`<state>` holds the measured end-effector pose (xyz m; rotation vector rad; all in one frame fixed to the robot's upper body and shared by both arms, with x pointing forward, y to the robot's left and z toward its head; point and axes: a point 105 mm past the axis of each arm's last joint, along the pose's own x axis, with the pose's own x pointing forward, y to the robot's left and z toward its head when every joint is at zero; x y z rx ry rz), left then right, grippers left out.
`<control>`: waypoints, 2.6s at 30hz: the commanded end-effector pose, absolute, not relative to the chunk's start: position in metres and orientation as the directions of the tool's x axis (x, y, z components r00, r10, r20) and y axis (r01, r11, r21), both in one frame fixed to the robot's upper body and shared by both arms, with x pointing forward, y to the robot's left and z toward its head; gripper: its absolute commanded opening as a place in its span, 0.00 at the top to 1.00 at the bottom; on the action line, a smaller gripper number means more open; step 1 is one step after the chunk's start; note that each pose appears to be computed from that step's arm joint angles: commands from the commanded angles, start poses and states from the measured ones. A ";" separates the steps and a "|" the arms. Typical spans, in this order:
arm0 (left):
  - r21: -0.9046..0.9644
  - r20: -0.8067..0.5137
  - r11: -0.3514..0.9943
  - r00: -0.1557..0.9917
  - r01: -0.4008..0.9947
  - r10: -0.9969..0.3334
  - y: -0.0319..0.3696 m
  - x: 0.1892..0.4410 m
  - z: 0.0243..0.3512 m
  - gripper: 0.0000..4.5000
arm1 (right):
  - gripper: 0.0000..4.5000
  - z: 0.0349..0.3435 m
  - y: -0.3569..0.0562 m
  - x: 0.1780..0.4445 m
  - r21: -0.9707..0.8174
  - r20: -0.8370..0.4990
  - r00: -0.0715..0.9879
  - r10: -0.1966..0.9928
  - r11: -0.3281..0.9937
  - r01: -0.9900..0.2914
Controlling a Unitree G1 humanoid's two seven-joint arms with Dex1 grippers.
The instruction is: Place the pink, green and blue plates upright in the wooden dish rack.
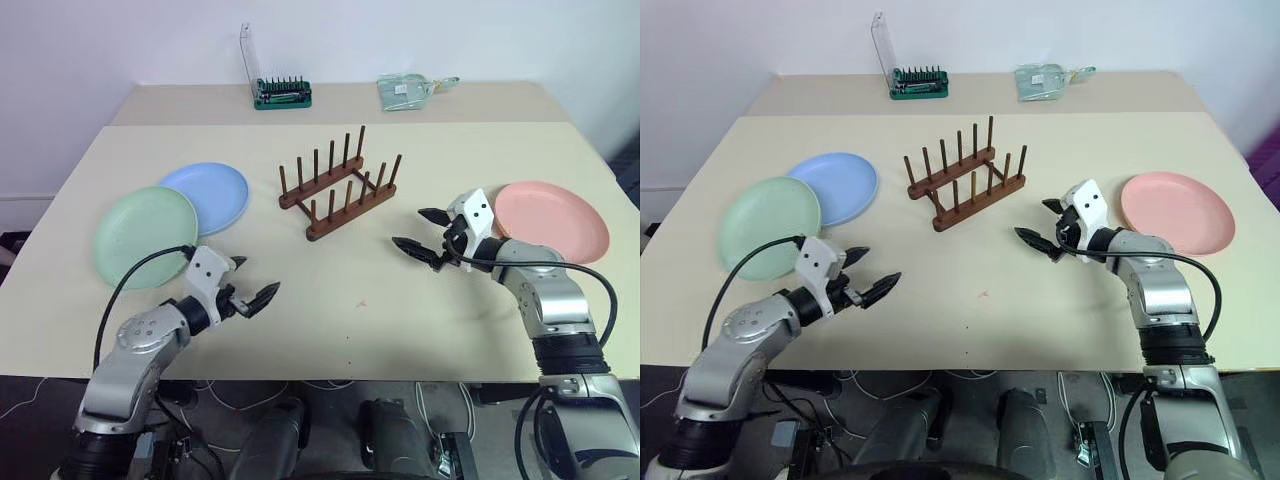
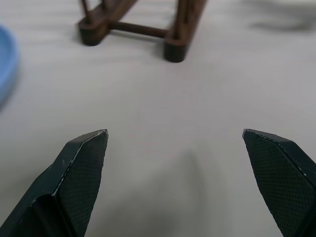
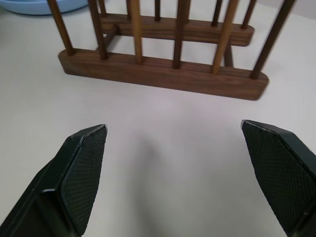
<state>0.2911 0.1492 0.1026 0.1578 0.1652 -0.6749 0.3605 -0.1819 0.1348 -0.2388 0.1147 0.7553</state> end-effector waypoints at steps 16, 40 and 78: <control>0.155 -0.280 0.612 0.629 0.776 -0.726 0.084 0.372 0.083 0.00 | 0.02 0.126 -0.161 0.331 -0.135 -0.112 0.753 0.648 0.741 -0.658; 0.156 -0.214 0.292 0.321 0.944 -0.923 0.052 0.358 0.097 0.83 | 0.00 0.124 -0.213 0.281 -0.227 -0.303 0.750 0.588 0.720 -0.656; 0.130 -0.307 0.189 0.221 0.973 -0.926 0.034 0.307 0.081 0.83 | 0.82 0.099 -0.237 0.287 -0.313 -0.441 0.782 0.441 0.741 -0.594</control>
